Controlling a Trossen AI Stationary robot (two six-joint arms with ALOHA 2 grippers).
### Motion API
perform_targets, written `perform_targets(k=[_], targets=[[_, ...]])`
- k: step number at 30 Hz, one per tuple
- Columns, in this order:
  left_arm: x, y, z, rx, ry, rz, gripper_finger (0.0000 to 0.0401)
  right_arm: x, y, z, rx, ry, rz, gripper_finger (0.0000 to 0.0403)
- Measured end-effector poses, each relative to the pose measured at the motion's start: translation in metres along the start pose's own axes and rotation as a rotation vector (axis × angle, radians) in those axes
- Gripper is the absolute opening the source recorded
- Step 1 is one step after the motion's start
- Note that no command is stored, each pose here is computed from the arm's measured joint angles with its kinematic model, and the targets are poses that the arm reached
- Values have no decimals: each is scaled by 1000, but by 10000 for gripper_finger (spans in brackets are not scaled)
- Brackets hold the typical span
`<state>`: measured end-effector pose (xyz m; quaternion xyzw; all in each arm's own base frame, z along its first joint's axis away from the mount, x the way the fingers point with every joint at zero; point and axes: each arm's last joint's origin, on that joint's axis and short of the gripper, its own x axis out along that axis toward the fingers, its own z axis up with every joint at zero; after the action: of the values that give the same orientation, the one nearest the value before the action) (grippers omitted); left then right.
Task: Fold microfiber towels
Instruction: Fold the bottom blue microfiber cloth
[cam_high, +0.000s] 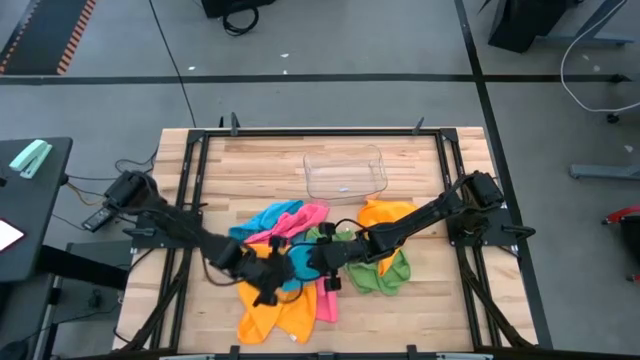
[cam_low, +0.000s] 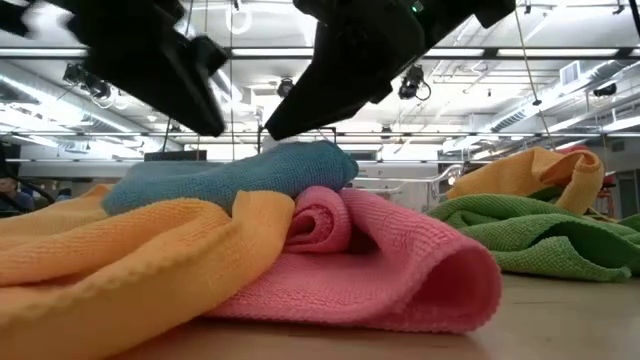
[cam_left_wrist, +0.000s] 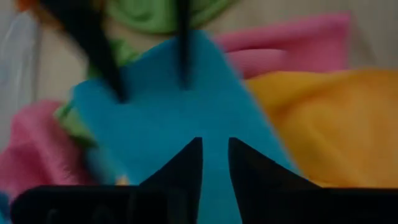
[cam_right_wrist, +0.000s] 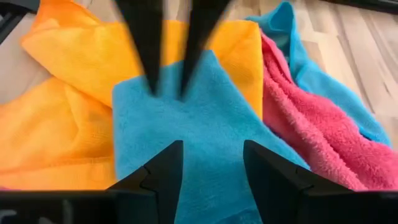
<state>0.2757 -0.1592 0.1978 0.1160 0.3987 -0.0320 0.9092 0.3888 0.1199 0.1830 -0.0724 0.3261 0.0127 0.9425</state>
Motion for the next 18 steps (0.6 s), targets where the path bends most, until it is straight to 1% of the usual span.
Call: perform_targets(k=[3,7,8,11,14,16,18], targets=[[-5,-11,-1,18,-30,14,120,1,-3,0,5,3,-3,177],[-4,-13,-3,-24,-24,59,166,5,-10,-2,13,16,-19,177],[-1,-13,-5,-39,-4,66,177,5,-13,-3,15,22,-24,177],[13,-12,-19,-60,116,100,201,6,-19,-7,26,71,-38,177],[26,-11,-32,-65,217,144,209,6,-19,-8,30,85,-39,177],[33,-11,-36,-58,238,156,207,6,-19,-9,26,86,-38,177],[33,-12,-35,-37,229,153,201,6,-19,-9,24,88,-38,177]])
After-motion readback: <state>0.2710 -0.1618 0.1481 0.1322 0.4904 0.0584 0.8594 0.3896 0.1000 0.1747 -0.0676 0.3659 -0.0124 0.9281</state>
